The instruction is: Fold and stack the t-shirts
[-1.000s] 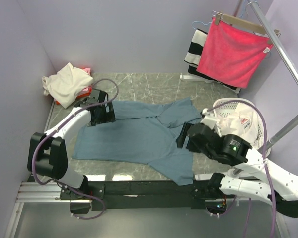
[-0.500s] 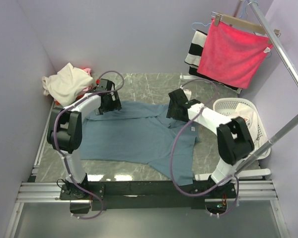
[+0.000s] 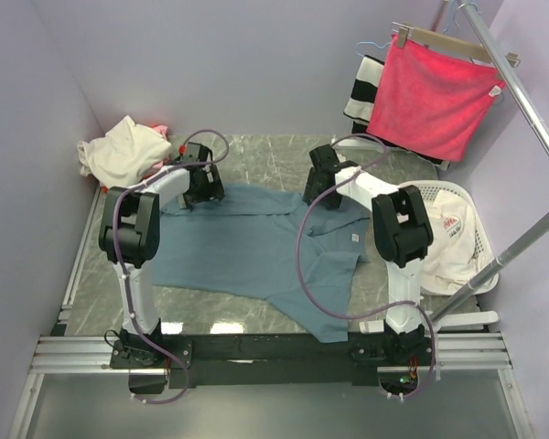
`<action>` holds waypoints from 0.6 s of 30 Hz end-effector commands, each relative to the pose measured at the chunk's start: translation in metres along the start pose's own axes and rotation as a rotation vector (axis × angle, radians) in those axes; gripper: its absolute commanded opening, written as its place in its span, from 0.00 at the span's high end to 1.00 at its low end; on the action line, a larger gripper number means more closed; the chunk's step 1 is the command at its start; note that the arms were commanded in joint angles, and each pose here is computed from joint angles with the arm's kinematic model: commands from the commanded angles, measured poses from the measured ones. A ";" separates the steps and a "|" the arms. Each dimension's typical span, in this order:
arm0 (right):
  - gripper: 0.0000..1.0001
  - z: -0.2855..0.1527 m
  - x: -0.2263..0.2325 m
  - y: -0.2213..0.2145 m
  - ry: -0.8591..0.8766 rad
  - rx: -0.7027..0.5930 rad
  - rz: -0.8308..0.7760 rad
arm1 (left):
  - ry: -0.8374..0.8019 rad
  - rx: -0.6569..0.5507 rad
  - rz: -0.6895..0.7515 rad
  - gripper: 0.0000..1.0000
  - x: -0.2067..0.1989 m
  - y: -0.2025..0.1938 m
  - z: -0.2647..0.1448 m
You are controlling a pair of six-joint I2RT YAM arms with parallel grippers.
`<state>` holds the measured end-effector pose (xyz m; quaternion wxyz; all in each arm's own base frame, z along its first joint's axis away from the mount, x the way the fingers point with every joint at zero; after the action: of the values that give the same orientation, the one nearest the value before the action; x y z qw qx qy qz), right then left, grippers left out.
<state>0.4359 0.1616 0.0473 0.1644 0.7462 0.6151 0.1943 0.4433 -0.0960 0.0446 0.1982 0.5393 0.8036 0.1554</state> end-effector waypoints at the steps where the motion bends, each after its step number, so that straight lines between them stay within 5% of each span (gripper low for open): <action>1: 0.30 0.006 0.005 0.014 0.008 0.055 -0.015 | -0.018 0.047 -0.026 0.00 -0.007 0.005 0.028; 18: 0.29 0.067 -0.001 0.099 0.023 0.023 0.021 | -0.062 0.118 -0.089 0.01 -0.006 -0.015 0.037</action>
<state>0.5408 0.1601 0.0462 0.1449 0.7512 0.6101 0.2058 0.4871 -0.0960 0.0462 0.2338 0.5236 0.8044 0.1552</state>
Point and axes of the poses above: each gripper's point midway between its finger pads, its own z axis out along the fingers, its own x axis along the line the jaws close on, y = z × x, the point moved 2 cm from there along -z, back along the fingers, and after that the axes turned 4 degrees about -z, right-handed, at the moved point
